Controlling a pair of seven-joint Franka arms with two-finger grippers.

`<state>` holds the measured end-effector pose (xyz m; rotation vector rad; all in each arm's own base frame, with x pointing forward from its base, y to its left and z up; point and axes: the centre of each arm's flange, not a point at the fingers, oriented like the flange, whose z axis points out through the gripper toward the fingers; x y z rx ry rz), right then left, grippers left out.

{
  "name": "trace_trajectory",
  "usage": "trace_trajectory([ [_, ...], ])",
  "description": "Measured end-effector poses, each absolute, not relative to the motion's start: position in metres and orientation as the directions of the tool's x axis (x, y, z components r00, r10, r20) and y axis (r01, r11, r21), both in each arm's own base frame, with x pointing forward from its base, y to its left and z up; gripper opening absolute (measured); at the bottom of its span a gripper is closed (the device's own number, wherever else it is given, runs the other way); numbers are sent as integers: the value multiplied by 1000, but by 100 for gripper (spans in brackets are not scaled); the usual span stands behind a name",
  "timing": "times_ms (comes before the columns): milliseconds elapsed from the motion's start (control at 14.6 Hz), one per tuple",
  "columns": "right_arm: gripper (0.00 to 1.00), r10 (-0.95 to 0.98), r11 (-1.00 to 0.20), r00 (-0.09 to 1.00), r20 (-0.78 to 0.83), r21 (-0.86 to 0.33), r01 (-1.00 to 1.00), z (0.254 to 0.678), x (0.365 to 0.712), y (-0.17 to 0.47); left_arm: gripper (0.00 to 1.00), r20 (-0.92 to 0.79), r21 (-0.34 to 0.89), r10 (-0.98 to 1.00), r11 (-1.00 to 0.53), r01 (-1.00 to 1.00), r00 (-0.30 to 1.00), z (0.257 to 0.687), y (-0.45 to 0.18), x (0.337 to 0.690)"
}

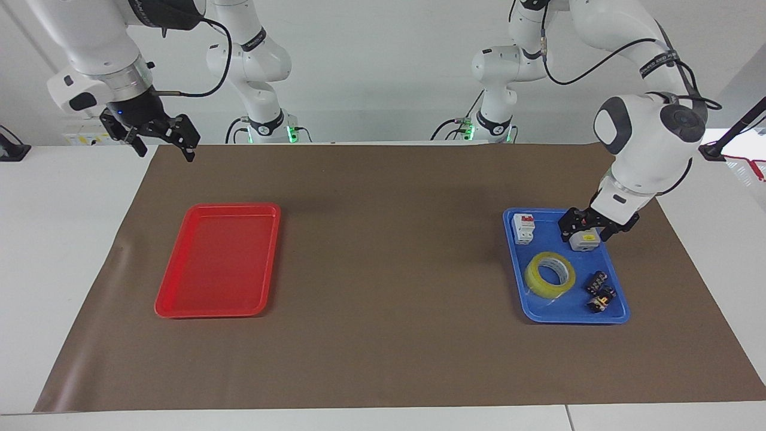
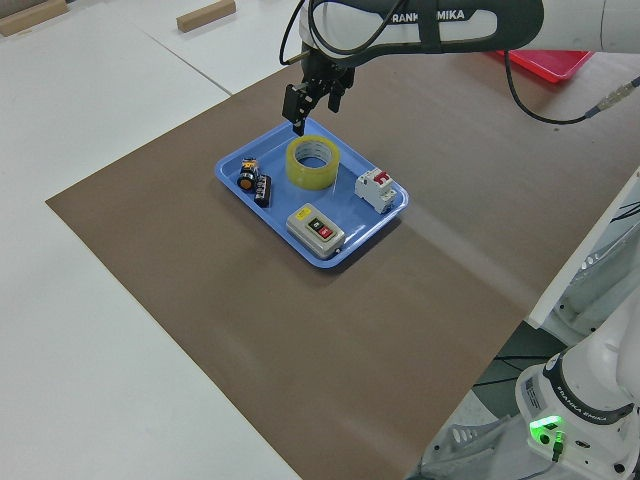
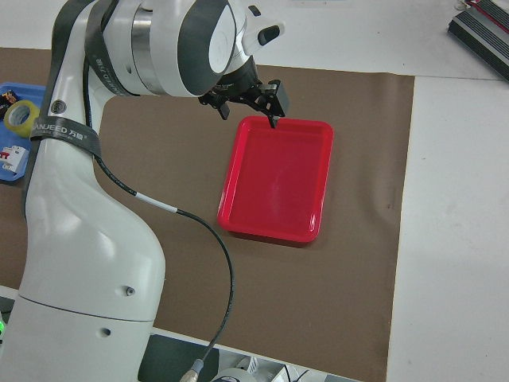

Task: Place and move tape with both arms
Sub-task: 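Reach the left gripper into the blue tray and grasp the yellow tape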

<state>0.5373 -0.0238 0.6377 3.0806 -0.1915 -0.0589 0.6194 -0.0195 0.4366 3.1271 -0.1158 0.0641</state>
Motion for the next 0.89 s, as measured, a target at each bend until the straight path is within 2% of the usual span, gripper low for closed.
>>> trace_trajectory([
  [344,100,-125,-991,992,-35,57,-123,638,537,-24,100,101,8,-55,-998,-57,993,379,-9,620],
  [687,100,-125,-991,992,-35,57,-123,638,537,-24,97,115,8,-55,-998,-56,992,349,-10,620],
  [756,100,-125,-991,992,-35,57,-123,638,537,-24,92,121,8,-55,-998,-56,991,344,-10,622],
  [825,100,-125,-991,992,-35,57,-123,638,537,-24,79,125,9,-54,-998,-56,991,337,-10,623],
  [893,100,-125,-991,992,-35,57,-123,638,537,-24,78,128,9,-54,-998,-56,990,330,-10,625],
])
